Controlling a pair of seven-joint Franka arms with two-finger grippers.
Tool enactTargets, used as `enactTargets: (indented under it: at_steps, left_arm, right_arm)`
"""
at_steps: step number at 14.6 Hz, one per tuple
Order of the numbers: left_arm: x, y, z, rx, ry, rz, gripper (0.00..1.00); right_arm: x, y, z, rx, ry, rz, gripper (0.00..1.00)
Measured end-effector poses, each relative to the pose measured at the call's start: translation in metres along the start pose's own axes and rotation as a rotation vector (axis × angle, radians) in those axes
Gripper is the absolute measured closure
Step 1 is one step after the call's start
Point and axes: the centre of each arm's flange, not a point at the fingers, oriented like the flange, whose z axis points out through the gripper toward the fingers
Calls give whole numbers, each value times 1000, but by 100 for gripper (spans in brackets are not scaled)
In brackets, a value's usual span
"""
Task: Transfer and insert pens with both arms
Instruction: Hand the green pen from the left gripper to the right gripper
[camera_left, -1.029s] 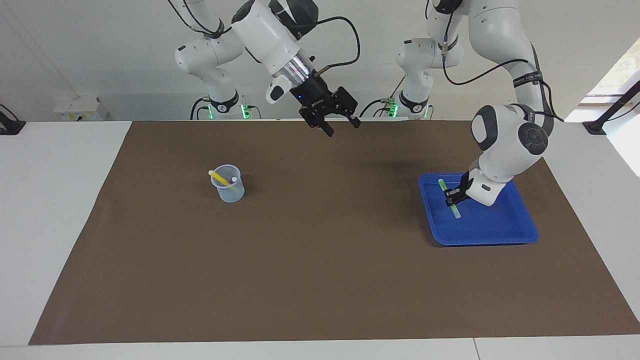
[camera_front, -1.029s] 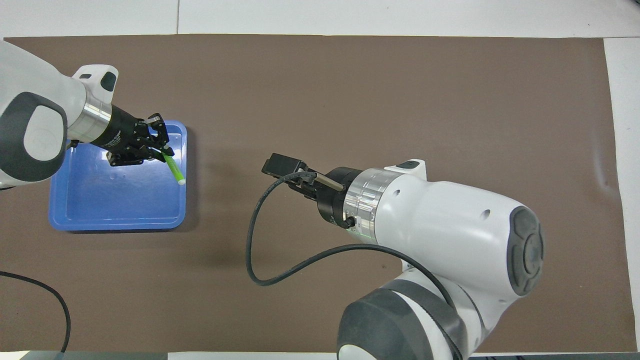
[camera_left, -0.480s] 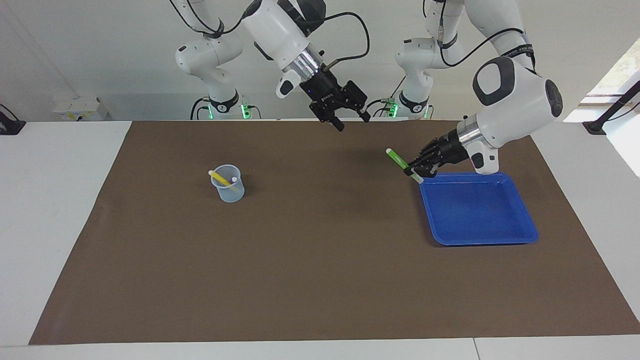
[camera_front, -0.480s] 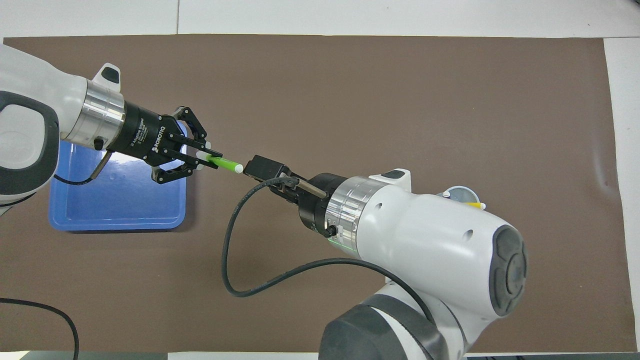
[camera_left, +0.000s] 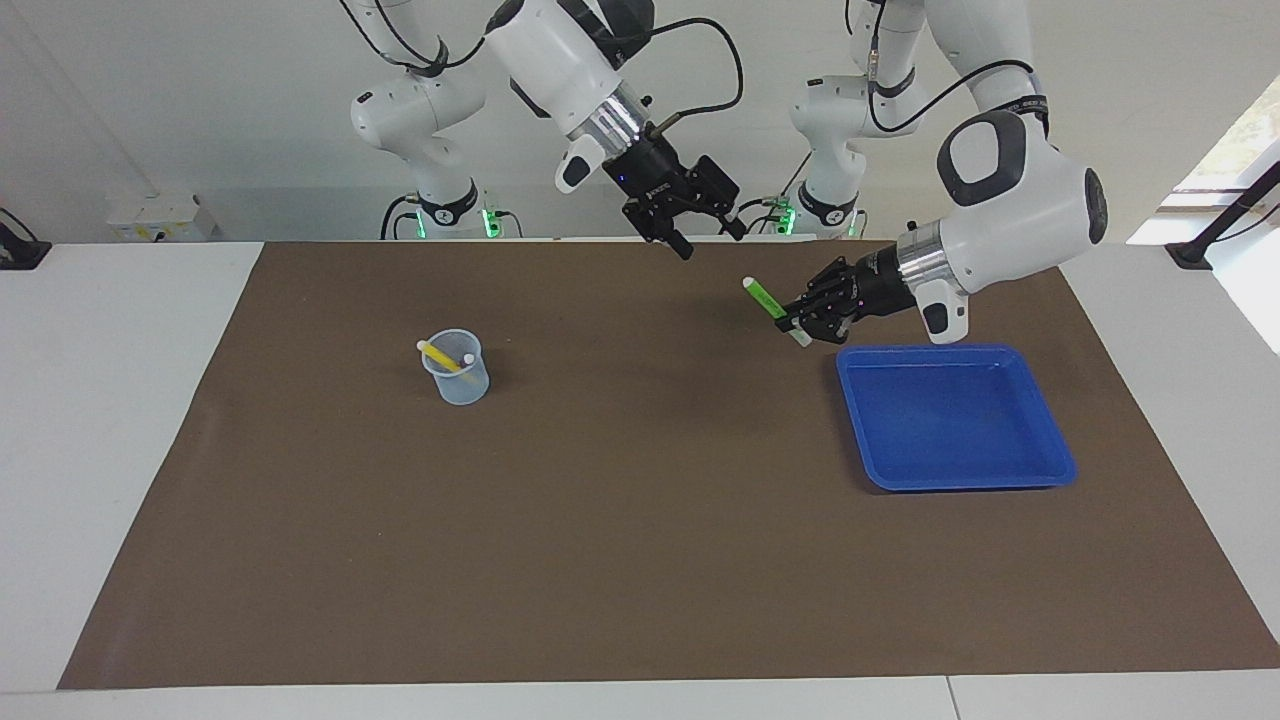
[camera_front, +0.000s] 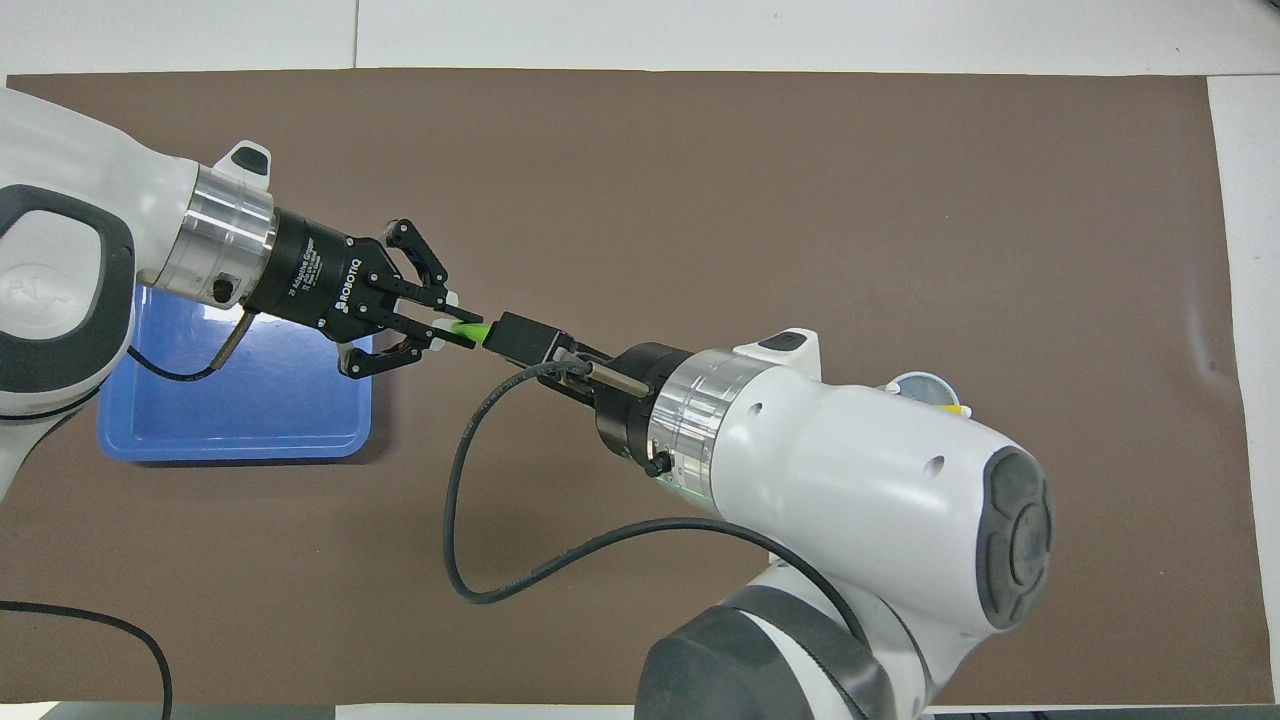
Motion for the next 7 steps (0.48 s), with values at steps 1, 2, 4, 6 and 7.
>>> enactTargets:
  at_steps: [1,2,4,6,7]
  left_arm:
    - [-5,-1,-1,-1,1,1,83]
    - [-10,-2,-2,-4,3,1,83]
    - [-13,-4,-4,-6,4,2,83]
    - [-18,-6,-1,0,4,5,83]
    - [-21,-7,2,5,4,6,83]
  right_arm:
    - [1,-1,1,1,1,-6,0]
    - [2,-3,3,0,3,-17,0]
    - [4,-5,6,-11,15,-43,4]
    - [4,-6,8,-16,21,-55,26]
    - [4,-7,7,-16,23,-59,37]
